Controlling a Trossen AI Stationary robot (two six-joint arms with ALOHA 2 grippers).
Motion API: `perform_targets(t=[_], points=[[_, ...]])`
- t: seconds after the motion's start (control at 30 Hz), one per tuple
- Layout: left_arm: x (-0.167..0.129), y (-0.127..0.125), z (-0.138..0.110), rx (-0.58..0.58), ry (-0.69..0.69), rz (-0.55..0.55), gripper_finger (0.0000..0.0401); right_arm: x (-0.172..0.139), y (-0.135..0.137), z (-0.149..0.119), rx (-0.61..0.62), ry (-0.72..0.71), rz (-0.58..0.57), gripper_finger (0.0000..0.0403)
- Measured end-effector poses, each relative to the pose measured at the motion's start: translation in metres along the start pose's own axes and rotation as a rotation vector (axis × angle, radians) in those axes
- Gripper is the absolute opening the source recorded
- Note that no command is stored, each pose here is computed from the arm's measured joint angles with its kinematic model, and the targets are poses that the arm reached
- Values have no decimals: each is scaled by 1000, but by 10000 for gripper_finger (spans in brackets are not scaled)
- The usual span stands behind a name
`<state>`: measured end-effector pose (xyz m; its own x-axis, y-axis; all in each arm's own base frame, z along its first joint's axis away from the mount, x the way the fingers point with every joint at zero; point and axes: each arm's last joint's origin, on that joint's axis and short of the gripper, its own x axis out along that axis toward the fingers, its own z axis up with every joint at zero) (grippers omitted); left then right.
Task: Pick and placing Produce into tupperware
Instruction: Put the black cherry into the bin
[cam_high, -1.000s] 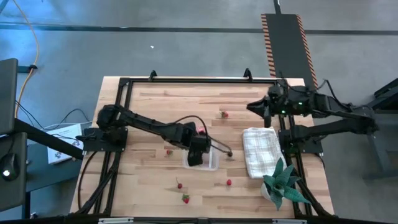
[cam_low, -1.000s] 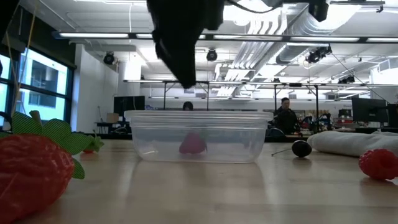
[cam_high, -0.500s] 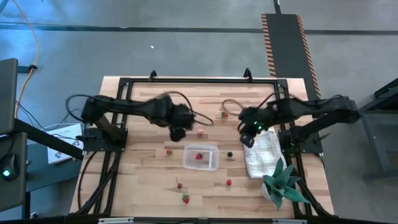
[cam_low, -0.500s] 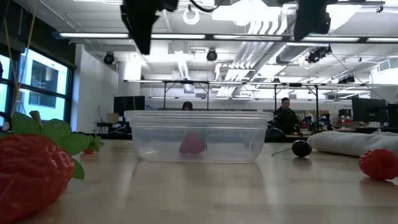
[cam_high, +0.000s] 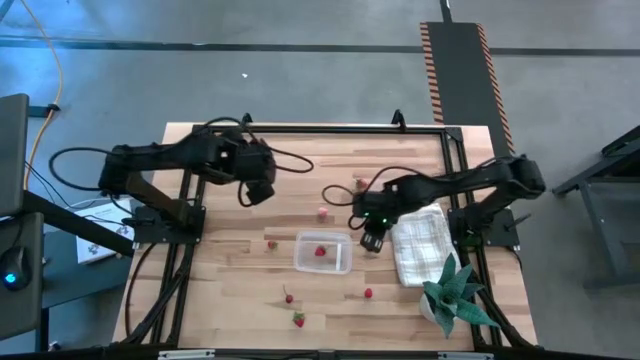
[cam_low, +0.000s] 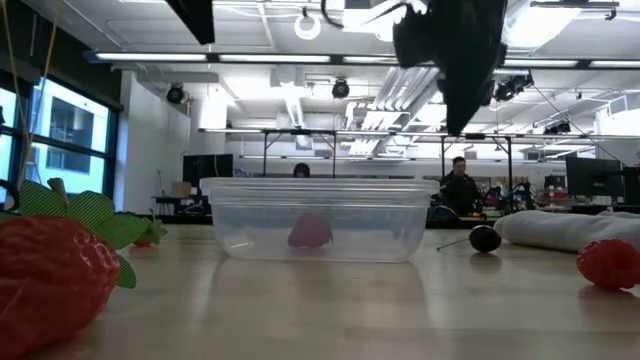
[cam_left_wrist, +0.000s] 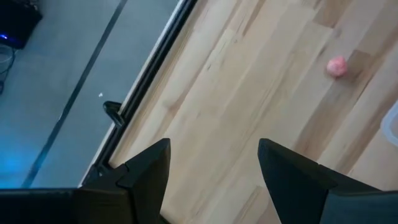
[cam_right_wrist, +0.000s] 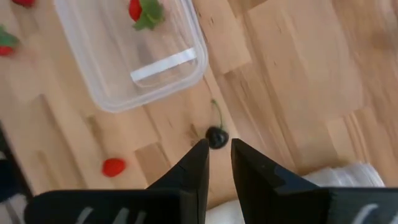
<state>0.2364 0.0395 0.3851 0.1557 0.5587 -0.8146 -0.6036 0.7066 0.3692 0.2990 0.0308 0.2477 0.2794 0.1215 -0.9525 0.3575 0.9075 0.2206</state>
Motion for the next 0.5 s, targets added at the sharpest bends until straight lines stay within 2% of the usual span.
perform_targets(t=[0.3,0.5], points=[[-8,8,-6,-7,-13,-6,234,41,0,12,-61,105,55,60],[-8,8,-6,-17,-13,-7,234,50,-8,13,-4,184,80,82]])
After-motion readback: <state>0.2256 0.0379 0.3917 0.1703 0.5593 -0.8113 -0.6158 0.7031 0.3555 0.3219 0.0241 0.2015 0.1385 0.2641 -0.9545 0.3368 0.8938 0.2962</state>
